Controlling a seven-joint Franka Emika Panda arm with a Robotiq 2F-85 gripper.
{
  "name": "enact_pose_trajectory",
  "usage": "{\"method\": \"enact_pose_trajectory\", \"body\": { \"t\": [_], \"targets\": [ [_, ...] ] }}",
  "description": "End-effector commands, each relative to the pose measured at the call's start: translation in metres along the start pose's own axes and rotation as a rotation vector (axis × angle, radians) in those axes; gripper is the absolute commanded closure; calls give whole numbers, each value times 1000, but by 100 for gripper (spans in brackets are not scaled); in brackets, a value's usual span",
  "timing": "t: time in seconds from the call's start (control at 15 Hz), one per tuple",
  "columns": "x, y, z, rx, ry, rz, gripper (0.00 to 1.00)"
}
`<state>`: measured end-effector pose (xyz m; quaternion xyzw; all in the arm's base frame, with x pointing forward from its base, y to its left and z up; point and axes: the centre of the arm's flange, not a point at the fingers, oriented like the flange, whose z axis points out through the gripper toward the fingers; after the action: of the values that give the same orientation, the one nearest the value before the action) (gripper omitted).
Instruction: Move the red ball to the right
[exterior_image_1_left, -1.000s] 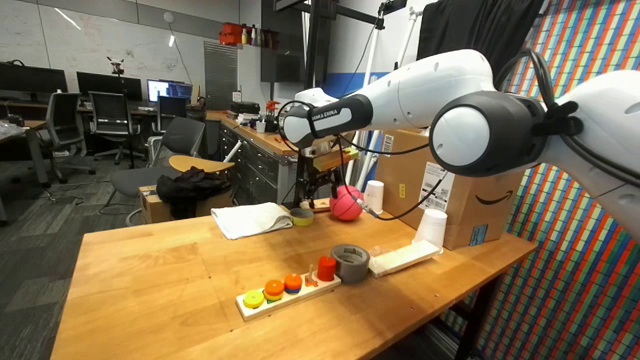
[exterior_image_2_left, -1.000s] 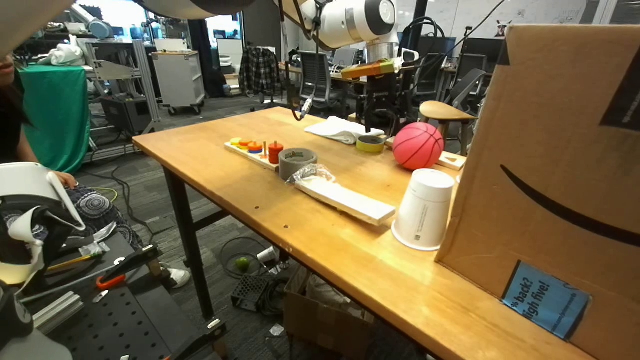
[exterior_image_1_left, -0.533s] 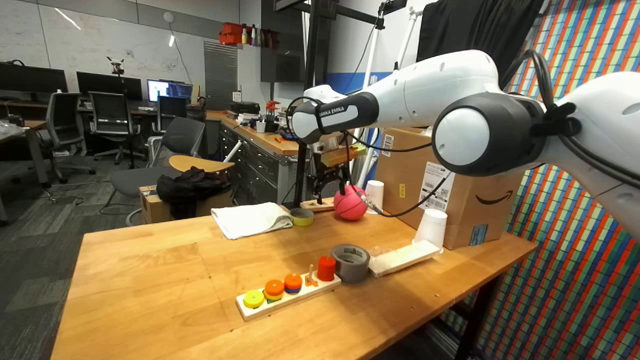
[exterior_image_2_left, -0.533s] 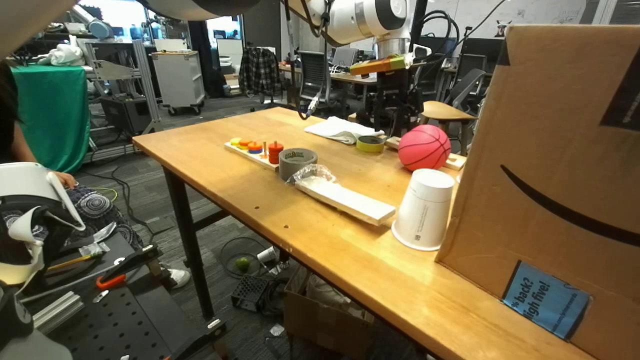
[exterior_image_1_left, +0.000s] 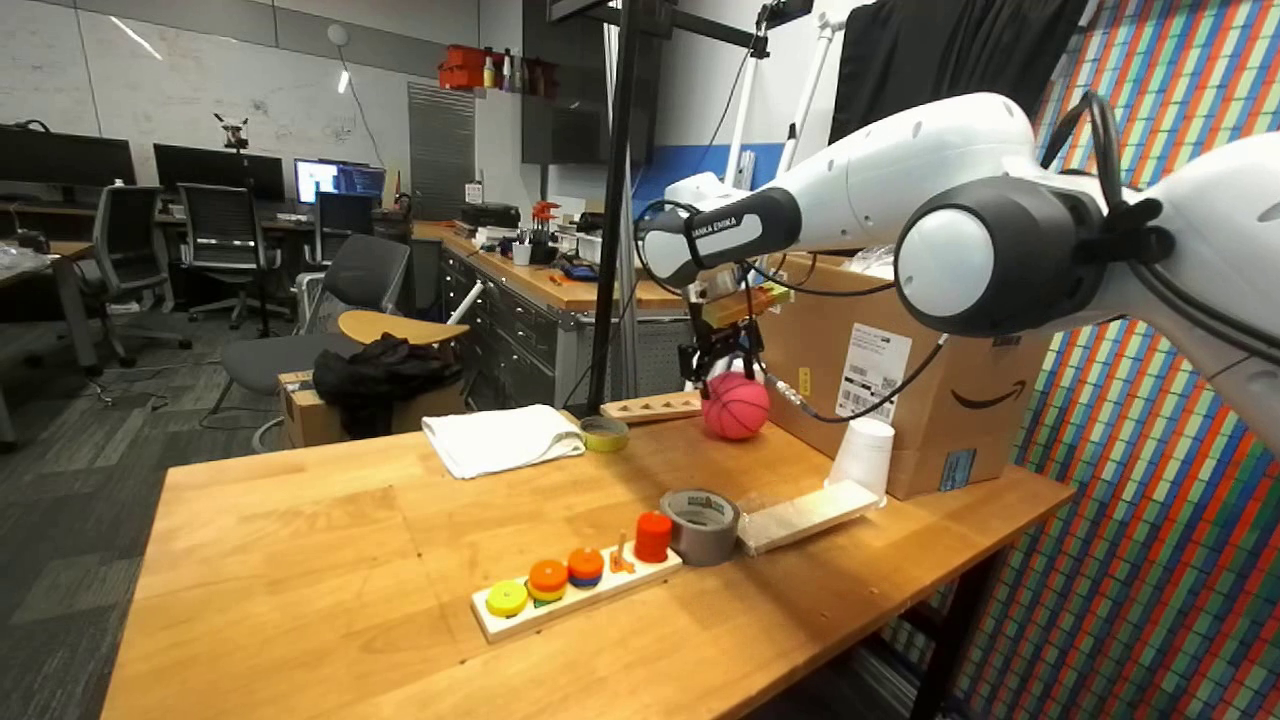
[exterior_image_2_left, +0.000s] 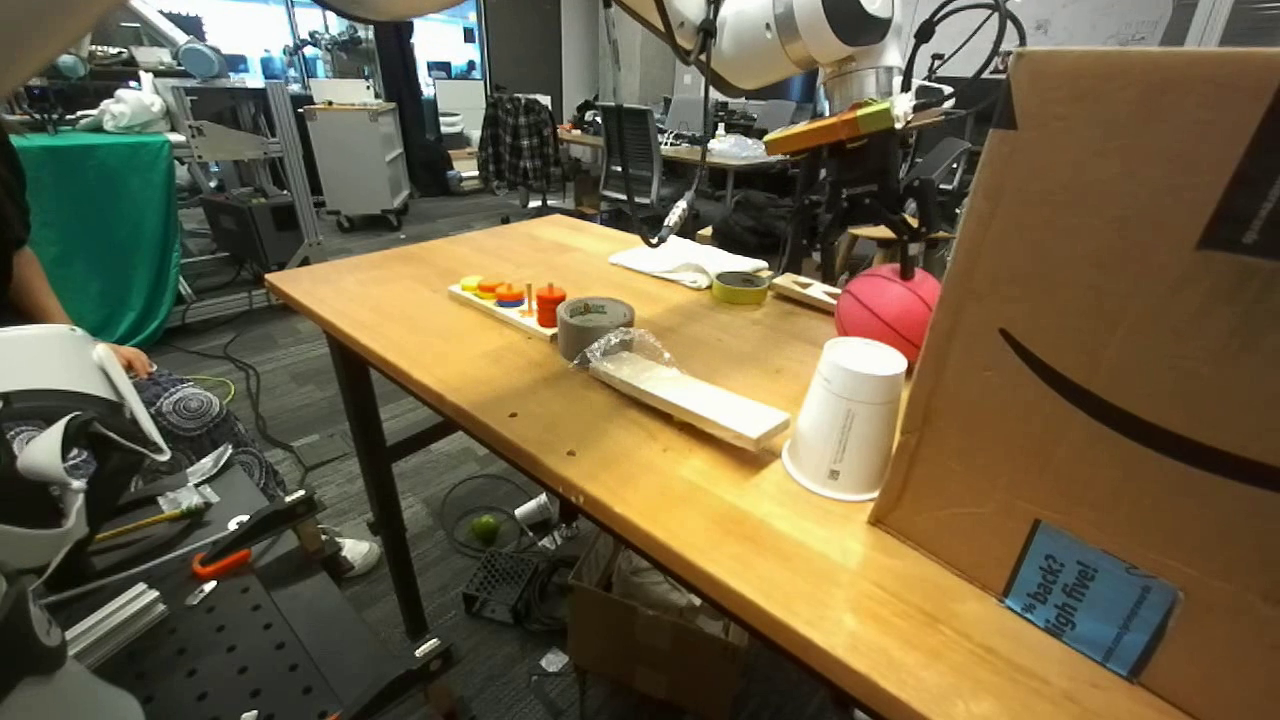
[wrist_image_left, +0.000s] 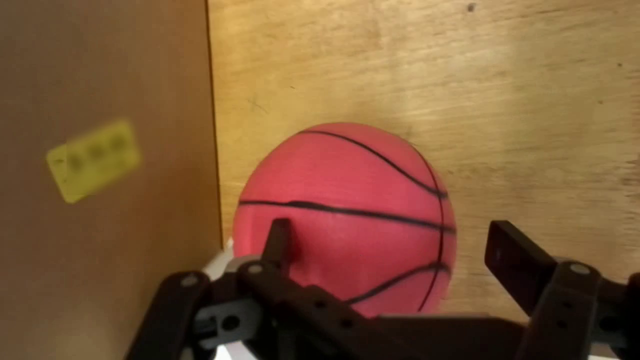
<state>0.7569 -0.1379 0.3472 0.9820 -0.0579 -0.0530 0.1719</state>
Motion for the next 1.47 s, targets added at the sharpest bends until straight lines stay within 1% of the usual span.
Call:
{"method": "enact_pose_trajectory", "body": {
  "t": [0.0,0.2,0.4,0.67,0.8,0.93,1.07,1.2,1.4],
  "targets": [
    [-40,31,4,-28,-39,36,0],
    [-53,40,-3,-40,-46,46,0],
    [-66,38,-20,-61,-35,31,0],
    [-86,26,-56,-143,29,-21,0],
    [-97,15,-73,-169,66,-56,0],
    [-110,-4,-90,-160,103,-94,0],
    [-126,-32,-101,-160,148,-124,0],
    [-142,-62,-109,-183,191,-163,0],
    [-166,-101,-112,-193,219,-221,0]
  ]
}}
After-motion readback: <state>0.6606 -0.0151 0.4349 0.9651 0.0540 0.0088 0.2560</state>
